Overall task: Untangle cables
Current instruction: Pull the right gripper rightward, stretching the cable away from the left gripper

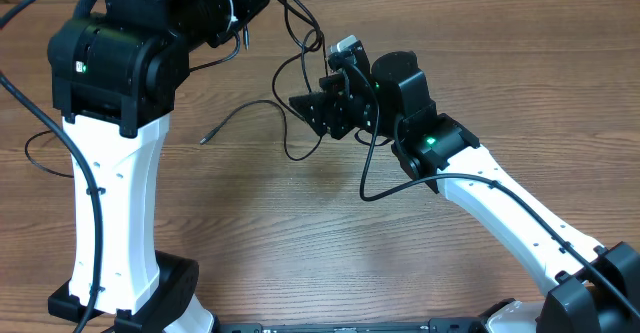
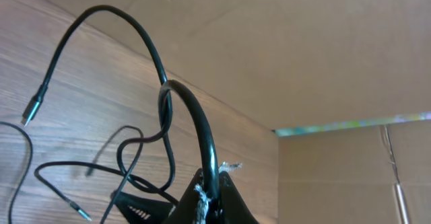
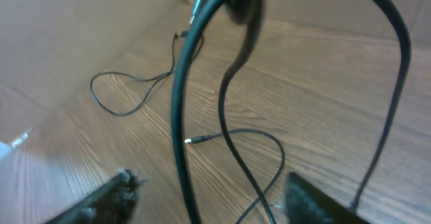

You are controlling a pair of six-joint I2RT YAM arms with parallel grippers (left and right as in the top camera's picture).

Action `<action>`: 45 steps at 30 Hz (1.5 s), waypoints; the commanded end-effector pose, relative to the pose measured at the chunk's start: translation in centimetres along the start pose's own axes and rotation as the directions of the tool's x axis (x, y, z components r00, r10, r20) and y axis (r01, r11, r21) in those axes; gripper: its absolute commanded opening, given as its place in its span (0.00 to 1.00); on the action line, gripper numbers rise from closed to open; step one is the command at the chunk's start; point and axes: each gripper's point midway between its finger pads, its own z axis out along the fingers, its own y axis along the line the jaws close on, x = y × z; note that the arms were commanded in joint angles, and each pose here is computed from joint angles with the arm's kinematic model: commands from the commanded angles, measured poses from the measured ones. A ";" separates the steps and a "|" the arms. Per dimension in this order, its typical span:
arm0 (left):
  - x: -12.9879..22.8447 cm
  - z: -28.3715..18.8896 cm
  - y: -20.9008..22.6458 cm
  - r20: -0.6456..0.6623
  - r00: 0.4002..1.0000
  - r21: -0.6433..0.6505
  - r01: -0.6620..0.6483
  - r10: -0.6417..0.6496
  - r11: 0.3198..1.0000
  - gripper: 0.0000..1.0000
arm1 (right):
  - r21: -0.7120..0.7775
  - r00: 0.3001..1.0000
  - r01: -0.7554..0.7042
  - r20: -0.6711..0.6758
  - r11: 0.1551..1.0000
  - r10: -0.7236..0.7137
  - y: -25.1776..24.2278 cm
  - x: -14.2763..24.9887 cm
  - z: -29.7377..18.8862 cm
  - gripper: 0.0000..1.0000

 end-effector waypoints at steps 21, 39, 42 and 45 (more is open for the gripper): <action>-5.3 0.7 3.5 0.275 0.961 -0.185 0.048 0.005 0.982 0.04 | -0.510 0.995 0.093 0.010 0.855 -0.102 10.2 -0.9 -5.0 0.04; -13.1 -1.2 12.0 0.390 0.918 -0.378 0.084 0.077 0.922 0.05 | 0.394 0.977 -0.156 -0.072 0.906 0.200 -6.2 2.2 -17.3 0.04; -13.9 -1.8 13.1 0.385 0.916 -0.414 0.061 0.114 0.908 0.04 | 0.617 0.932 -0.291 0.010 0.731 0.363 -11.2 4.0 -20.7 0.04; -14.5 -2.5 14.1 0.381 0.914 -0.446 0.050 0.139 0.894 0.04 | 0.784 0.877 -0.383 0.141 0.489 0.460 -15.3 5.8 -25.1 0.04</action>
